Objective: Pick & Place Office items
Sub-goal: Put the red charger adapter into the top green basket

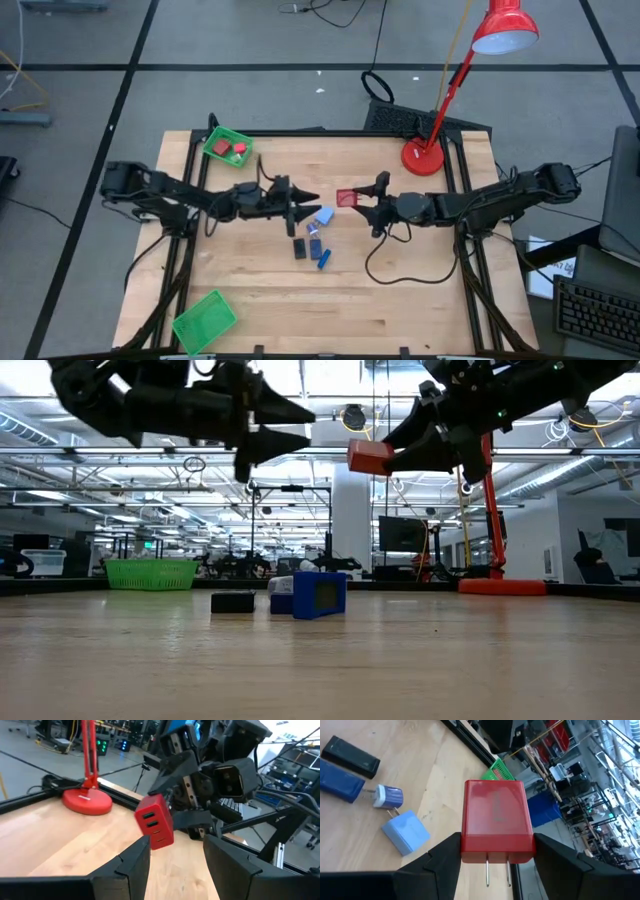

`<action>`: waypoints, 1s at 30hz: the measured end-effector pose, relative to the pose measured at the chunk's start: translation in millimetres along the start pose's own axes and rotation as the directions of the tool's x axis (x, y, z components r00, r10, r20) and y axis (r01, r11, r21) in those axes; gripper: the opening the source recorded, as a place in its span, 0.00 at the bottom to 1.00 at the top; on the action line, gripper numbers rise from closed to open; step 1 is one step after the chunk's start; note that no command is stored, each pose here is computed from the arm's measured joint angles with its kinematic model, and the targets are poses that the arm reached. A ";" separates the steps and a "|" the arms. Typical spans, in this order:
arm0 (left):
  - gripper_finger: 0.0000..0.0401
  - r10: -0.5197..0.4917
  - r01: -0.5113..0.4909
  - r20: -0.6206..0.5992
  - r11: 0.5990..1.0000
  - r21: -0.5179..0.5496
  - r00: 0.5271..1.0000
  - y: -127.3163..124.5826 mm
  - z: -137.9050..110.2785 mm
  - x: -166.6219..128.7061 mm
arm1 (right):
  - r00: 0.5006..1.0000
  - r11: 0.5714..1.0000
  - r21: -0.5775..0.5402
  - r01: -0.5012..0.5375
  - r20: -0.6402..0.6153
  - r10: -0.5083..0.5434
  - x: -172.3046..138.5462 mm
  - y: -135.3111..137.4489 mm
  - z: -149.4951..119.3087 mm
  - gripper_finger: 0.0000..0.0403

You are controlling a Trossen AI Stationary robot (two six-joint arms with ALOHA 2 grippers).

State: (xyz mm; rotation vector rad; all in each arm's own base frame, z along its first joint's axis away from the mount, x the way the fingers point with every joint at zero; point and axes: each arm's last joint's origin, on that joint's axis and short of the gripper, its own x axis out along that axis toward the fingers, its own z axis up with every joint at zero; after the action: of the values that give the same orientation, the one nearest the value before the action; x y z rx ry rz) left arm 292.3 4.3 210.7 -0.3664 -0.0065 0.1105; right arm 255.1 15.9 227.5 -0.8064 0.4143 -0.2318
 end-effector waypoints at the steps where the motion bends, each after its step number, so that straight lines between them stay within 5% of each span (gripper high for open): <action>1: 0.46 -0.001 0.001 -0.001 1.000 0.000 1.000 -1.1 -0.1 5.6 | 1.000 1.000 0.004 0.005 0.005 -0.005 0.0 -0.5 0.6 0.53; 10: 0.46 0.021 -0.022 -0.002 0.999 -0.033 1.000 -0.5 -0.6 45.3 | 0.999 1.000 -0.021 0.014 0.030 -0.013 -3.1 2.3 5.9 0.53; 24: 0.47 0.113 -0.111 0.021 0.991 -0.069 0.993 4.1 -2.1 52.0 | 0.999 0.998 -0.029 0.047 0.012 -0.046 -5.1 4.1 8.3 0.53; 30: 0.59 0.072 -0.073 -0.011 0.987 -0.143 0.997 7.4 -2.4 52.4 | 0.999 0.998 -0.022 0.051 0.016 -0.051 -5.2 3.6 8.8 0.53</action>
State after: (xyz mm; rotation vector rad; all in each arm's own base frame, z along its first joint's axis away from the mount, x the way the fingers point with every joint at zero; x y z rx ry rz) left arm 343.7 16.1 205.2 -0.5111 0.0050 0.1817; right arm 254.5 25.9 231.7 -0.8412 0.3823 -0.2684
